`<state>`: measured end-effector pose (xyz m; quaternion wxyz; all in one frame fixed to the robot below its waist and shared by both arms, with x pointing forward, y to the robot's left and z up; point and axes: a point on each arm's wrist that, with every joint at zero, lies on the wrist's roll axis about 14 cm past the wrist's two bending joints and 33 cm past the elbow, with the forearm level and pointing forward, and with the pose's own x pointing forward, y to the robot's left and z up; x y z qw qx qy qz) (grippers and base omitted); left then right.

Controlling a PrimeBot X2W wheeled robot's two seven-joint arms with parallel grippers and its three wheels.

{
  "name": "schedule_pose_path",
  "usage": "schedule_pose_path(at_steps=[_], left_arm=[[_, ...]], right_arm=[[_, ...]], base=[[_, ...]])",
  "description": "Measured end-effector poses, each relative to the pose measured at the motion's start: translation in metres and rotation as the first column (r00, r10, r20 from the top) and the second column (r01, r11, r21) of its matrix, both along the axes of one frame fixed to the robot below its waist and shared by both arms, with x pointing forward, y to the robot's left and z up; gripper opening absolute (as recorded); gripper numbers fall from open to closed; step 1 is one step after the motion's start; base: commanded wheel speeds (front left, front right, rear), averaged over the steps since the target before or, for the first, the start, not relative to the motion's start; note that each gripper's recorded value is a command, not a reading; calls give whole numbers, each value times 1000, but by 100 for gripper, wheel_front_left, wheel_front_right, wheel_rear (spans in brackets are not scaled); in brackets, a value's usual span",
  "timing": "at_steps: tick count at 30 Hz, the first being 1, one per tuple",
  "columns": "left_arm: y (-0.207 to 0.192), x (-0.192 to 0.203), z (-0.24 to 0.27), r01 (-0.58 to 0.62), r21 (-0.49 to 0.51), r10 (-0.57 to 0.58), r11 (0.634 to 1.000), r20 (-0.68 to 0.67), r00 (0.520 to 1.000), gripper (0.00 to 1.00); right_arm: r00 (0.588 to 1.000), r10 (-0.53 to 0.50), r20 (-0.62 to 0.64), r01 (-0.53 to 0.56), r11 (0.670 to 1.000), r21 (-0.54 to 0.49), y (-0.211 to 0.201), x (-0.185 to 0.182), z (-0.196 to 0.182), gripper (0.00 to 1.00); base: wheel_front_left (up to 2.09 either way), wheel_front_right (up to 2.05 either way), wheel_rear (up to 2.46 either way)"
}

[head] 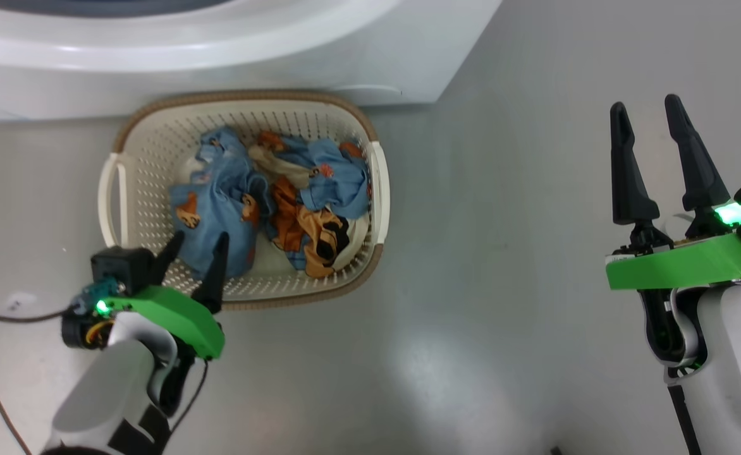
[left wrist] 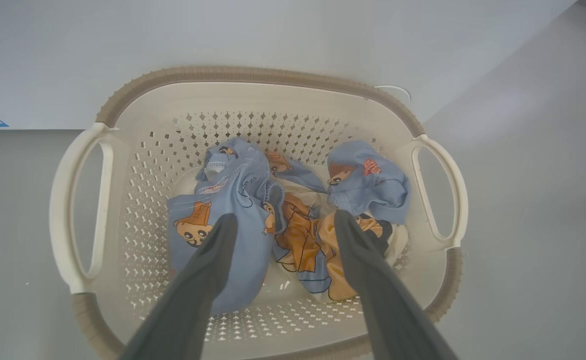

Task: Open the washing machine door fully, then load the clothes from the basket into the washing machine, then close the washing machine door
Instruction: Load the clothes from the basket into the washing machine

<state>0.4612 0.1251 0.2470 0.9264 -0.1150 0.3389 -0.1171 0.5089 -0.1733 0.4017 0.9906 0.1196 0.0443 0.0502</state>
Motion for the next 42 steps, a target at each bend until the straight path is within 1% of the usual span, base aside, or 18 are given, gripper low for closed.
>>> schedule_pose_path(at_steps=[11, 22, 27, 31, 37, 42], left_arm=[[11, 22, -47, 22, 54, -17, 998, -87, 996, 100], [15, 39, -86, 30, 82, -18, 996, -149, 989, 100], [21, 49, -96, 36, 110, -18, 993, -161, 987, 100], [18, 55, -102, 57, 122, -36, 991, -164, 986, 100], [21, 72, -106, 72, 148, -50, 986, -150, 987, 100], [16, 78, -113, 111, 161, -85, 981, -159, 984, 100]], right_arm=[[1000, 2, -27, -2, 1000, -7, 0, 16, -30, 100], [997, -15, -73, 13, 1000, -25, -9, 19, -59, 100], [996, -21, -84, 18, 999, -34, -12, 19, -66, 100], [995, -25, -91, 22, 999, -36, -14, 17, -70, 100], [995, -17, -102, 14, 999, -38, -11, 15, -74, 100], [995, -20, -95, 16, 999, -40, -12, 17, -74, 100]], base=[[0, 0, 0], [0, 0, 0], [0, 0, 0], [0, 0, 0], [0, 0, 0], [0, 0, 0]])
